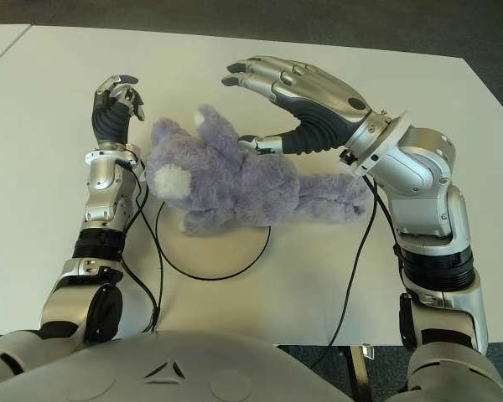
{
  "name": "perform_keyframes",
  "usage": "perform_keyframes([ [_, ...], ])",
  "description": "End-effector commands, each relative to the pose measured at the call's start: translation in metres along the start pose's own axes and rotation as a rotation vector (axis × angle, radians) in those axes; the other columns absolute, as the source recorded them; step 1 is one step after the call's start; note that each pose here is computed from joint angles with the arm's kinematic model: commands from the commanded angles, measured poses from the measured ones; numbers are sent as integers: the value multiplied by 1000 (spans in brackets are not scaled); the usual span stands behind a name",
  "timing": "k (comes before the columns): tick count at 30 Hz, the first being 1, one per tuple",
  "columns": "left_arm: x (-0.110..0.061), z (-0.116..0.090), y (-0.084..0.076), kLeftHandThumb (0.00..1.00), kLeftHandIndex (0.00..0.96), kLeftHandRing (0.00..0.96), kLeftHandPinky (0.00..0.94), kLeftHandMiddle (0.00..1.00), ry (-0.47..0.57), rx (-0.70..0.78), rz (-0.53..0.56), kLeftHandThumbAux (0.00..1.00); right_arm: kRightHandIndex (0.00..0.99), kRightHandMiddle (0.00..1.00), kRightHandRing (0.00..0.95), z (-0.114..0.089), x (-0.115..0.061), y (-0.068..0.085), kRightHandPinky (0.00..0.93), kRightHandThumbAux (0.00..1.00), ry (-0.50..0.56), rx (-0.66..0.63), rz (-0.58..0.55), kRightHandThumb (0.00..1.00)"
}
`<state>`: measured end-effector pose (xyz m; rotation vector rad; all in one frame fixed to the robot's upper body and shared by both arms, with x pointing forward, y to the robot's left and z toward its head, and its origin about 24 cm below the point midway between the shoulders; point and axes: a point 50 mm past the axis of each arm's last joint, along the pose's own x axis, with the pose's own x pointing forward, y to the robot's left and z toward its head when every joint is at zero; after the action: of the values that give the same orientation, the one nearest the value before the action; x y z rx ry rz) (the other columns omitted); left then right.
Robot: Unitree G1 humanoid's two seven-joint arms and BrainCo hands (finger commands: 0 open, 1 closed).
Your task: Put the doll into the plate.
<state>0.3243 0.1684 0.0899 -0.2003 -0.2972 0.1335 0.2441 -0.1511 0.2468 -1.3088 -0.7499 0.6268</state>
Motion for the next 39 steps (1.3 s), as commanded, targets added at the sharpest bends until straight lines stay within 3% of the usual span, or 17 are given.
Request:
perform_keyframes([
  [1,0,-2,2,719,446,791,765,799,4,-4,0,698,0,0,0,0,1,1,40,237,-2,-5,4,372],
  [39,0,-1,2,718,446,794,768,801,2,-1,-1,698,0,0,0,0,2,1,40,237,-2,-5,3,372],
])
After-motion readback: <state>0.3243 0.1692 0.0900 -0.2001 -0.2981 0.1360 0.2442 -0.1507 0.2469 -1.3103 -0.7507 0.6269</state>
